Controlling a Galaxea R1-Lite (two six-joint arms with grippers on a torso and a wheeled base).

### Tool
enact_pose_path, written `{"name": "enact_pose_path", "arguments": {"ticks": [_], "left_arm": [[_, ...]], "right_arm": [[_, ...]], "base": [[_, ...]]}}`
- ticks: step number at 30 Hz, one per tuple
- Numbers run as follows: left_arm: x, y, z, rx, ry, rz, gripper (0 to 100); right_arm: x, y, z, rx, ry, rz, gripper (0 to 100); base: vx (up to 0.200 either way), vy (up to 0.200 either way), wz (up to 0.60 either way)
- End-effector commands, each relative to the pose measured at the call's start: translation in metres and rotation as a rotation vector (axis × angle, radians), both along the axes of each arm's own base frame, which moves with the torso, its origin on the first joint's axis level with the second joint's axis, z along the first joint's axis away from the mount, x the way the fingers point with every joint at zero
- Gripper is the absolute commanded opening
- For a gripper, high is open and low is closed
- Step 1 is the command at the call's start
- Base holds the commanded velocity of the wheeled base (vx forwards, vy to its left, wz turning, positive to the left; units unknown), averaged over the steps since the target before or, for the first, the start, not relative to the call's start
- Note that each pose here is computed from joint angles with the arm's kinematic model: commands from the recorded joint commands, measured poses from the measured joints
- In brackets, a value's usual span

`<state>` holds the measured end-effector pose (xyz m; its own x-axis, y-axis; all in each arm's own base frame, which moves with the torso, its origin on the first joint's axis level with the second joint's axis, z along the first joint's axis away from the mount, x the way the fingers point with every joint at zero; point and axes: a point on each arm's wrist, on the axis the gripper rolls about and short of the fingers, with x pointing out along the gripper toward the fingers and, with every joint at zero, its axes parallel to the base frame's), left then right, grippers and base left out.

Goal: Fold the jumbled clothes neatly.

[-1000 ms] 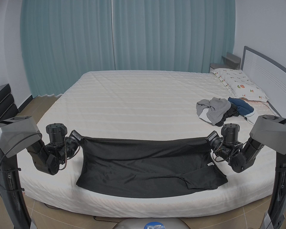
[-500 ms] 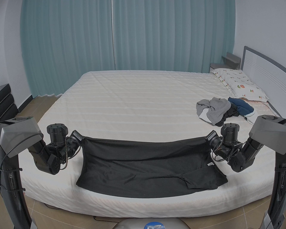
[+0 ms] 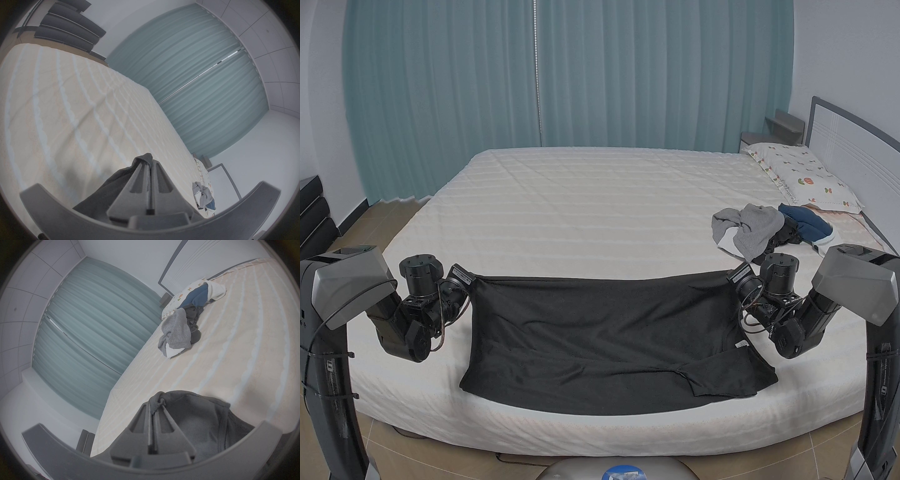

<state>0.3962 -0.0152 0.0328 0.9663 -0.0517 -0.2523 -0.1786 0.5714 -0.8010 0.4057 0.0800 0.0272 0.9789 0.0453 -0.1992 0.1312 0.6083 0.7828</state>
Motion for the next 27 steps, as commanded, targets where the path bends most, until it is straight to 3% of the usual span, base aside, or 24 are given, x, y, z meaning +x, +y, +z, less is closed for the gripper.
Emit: {"name": "enact_pose_path", "arguments": {"ticks": [1,4,13,20,24,27], "left_arm": [[0.000,0.003,-0.007,-0.001,0.029,0.000,0],[-0.003,0.003,-0.011,-0.010,0.081,-0.037,0],[-0.014,0.010,-0.012,0.024,0.112,-0.032,0],[-0.042,0.009,-0.031,0.223,0.229,-0.115,0],[-0.055,0.008,-0.046,0.344,0.353,-0.195,0],[-0.059,0.007,-0.052,0.378,0.396,-0.223,0]], "right_arm": [[0.002,-0.001,-0.009,-0.005,0.021,0.000,0],[-0.001,0.000,-0.013,-0.007,0.033,0.001,0],[-0.019,-0.004,-0.017,-0.049,0.095,0.029,0],[-0.046,-0.010,-0.036,-0.167,0.215,0.091,0],[-0.057,-0.012,-0.052,-0.235,0.276,0.118,0],[-0.060,-0.011,-0.063,-0.257,0.308,0.132,0]], "base": [[0.000,0.000,0.00],[0.000,0.000,0.00],[0.000,0.000,0.00],[0.000,0.000,0.00],[0.000,0.000,0.00],[0.000,0.000,0.00]]}}
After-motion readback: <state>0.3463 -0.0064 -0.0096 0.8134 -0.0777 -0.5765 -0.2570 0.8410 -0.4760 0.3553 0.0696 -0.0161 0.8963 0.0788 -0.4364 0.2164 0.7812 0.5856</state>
